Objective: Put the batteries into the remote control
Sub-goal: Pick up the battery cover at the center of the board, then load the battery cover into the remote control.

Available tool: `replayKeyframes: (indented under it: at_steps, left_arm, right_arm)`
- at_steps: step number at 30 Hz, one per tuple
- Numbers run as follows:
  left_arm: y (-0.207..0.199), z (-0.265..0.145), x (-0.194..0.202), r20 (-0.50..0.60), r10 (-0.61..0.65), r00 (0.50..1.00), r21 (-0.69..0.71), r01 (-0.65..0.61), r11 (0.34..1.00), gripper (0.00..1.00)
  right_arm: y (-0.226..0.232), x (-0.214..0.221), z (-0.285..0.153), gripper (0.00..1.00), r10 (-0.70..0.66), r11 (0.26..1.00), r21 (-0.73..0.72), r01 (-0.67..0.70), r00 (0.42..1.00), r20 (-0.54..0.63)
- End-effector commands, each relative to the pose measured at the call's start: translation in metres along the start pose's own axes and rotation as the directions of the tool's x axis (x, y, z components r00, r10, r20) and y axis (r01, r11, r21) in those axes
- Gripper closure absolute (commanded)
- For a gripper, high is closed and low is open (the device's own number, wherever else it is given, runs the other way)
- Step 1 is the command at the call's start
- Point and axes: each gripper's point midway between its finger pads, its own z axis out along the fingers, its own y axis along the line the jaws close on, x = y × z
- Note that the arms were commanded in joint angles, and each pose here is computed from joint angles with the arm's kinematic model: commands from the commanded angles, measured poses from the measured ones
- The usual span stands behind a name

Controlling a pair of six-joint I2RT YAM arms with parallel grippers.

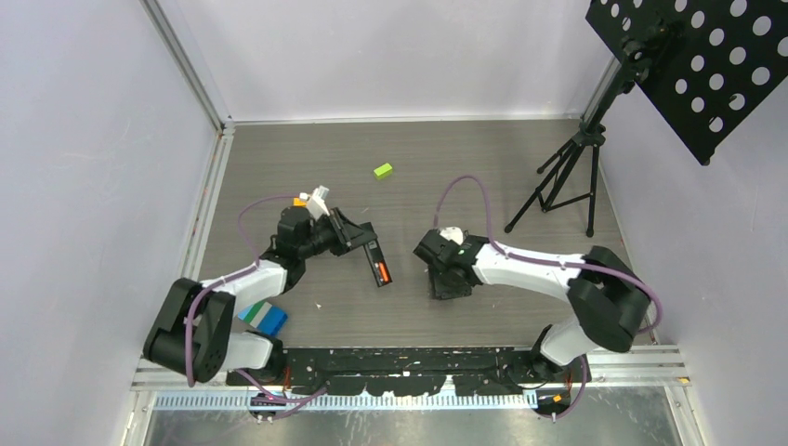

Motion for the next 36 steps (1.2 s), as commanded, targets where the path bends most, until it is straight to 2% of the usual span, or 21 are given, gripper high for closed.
replayKeyframes:
  at_steps: [1,5,9,23,36]
  left_arm:
    - [-0.048,0.011,-0.008,0.029,0.106,0.994,0.199,-0.110,0.974,1.00]
    - [-0.056,0.025,0.001,0.034,0.151,0.988,0.212,-0.155,0.965,1.00]
    - [-0.060,0.033,0.005,0.045,0.153,0.987,0.218,-0.160,0.963,1.00]
    - [-0.065,0.040,0.008,0.068,0.086,0.994,0.236,-0.099,0.967,1.00]
    - [-0.062,0.046,0.012,0.014,-0.009,1.000,0.222,0.006,0.975,1.00]
  right_arm:
    - [0.022,-0.040,-0.042,0.61,0.020,0.987,-0.158,0.009,0.983,0.183]
    - [0.043,-0.050,-0.076,0.61,0.030,0.948,-0.313,0.054,0.966,0.257]
    - [0.056,-0.053,-0.096,0.60,0.014,0.912,-0.395,0.111,0.953,0.301]
    - [0.093,-0.062,-0.109,0.58,-0.030,0.860,-0.473,0.189,0.946,0.322]
    - [0.096,-0.062,-0.093,0.58,-0.051,0.886,-0.424,0.188,0.948,0.313]
